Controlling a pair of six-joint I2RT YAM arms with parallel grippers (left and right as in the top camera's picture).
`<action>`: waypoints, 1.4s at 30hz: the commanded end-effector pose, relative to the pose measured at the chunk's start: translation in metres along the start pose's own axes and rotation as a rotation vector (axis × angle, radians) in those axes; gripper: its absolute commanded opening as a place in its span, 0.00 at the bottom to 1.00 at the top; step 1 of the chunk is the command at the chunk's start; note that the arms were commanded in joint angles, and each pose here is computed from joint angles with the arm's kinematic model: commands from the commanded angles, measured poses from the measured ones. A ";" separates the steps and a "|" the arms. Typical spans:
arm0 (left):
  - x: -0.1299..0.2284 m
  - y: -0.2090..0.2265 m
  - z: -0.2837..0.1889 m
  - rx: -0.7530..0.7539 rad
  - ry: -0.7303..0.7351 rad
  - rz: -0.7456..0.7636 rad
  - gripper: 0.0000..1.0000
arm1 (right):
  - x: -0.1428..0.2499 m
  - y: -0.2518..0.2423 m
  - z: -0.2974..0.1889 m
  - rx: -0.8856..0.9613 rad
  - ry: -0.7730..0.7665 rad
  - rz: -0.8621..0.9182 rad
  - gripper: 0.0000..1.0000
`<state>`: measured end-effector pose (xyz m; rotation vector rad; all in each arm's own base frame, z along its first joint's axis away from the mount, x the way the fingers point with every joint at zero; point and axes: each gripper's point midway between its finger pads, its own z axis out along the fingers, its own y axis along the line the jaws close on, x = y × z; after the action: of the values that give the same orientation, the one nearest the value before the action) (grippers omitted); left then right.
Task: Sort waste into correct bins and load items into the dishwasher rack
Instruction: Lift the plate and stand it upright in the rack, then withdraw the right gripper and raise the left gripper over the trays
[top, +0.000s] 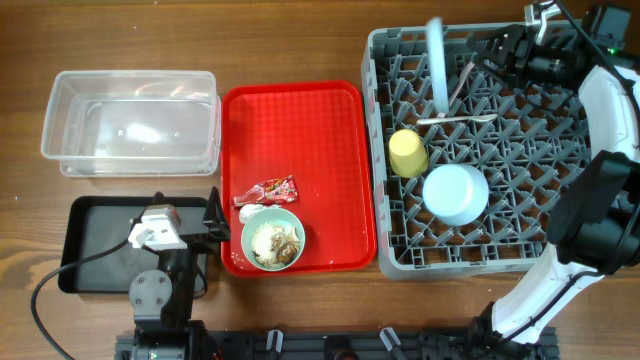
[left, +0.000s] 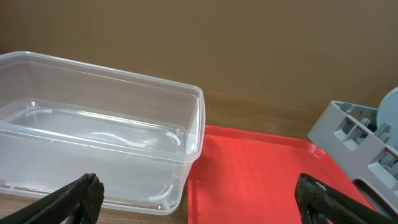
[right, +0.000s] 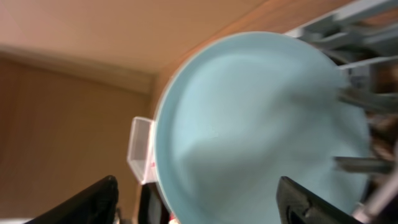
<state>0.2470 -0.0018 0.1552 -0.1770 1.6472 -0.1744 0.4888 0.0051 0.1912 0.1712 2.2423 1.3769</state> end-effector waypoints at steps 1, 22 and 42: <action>0.003 -0.002 0.000 0.013 0.011 0.012 1.00 | -0.005 -0.032 -0.003 0.155 -0.028 -0.002 0.89; -0.027 -0.023 -0.003 0.120 -0.096 0.020 1.00 | -0.024 -0.136 -0.081 0.749 -0.173 0.065 1.00; -0.128 -0.095 0.018 0.159 0.868 -0.189 1.00 | -0.024 -0.136 -0.081 0.749 -0.173 0.064 1.00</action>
<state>0.2530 -0.0549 0.3054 -0.1378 2.3639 -0.4981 0.4909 -0.1331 0.1161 0.5852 2.4940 0.4624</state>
